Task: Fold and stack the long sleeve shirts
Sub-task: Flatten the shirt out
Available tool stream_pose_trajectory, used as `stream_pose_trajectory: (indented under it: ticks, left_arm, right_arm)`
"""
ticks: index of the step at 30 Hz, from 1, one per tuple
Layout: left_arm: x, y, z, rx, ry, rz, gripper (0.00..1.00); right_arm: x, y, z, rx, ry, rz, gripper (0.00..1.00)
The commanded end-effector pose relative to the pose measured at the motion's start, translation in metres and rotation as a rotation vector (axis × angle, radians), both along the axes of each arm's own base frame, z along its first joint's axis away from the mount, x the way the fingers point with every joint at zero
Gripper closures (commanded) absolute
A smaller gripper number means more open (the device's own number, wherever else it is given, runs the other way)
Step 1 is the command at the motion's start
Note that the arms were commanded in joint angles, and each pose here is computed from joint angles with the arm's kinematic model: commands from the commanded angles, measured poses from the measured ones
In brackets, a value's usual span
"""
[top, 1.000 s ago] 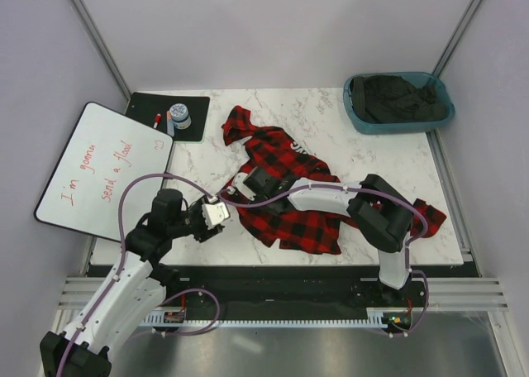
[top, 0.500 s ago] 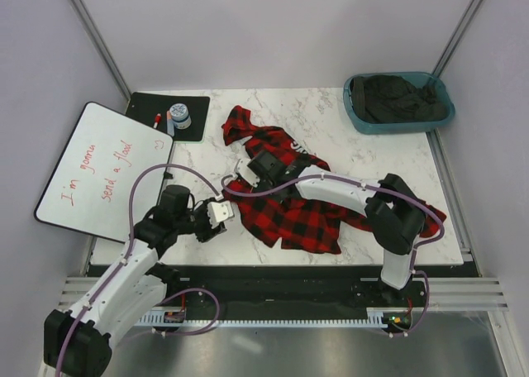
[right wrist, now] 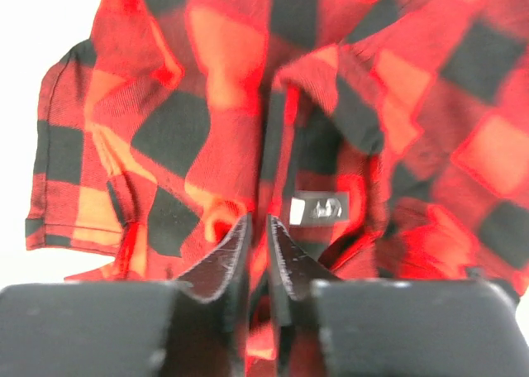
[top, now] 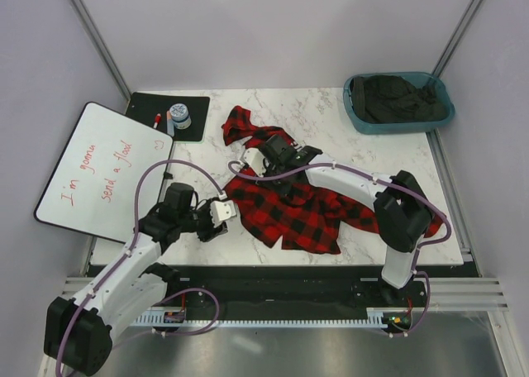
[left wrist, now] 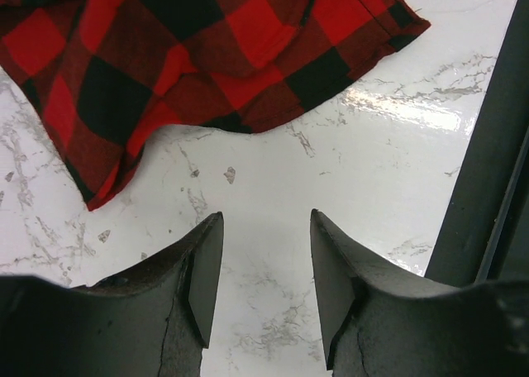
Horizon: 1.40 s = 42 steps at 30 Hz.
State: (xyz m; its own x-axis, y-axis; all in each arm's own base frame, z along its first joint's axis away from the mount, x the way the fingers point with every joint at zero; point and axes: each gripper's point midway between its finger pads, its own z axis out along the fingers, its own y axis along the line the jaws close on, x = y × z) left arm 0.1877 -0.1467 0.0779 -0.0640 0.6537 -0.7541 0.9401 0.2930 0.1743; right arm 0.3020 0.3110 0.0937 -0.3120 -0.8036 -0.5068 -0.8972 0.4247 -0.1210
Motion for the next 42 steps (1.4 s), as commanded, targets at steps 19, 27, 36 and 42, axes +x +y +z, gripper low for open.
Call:
stream_pose_trajectory:
  ticks: [19, 27, 36, 42]
  left_arm:
    - [0.002, -0.002, 0.01, -0.012, -0.065, -0.031, 0.41]
    - [0.0, 0.0, 0.009, -0.01, -0.071, -0.02, 0.41]
    - [0.017, -0.014, 0.014, -0.005, -0.119, -0.05, 0.42]
    - [0.031, -0.058, 0.017, 0.009, -0.161, -0.087, 0.36]
  right_arm:
    - [-0.026, -0.032, -0.045, -0.13, 0.058, 0.033, 0.59]
    - [-0.001, -0.034, -0.03, -0.119, -0.023, -0.052, 1.0]
    - [0.045, -0.04, 0.047, 0.056, -0.097, -0.158, 1.0]
    - [0.062, -0.063, 0.083, 0.146, -0.098, -0.226, 1.0]
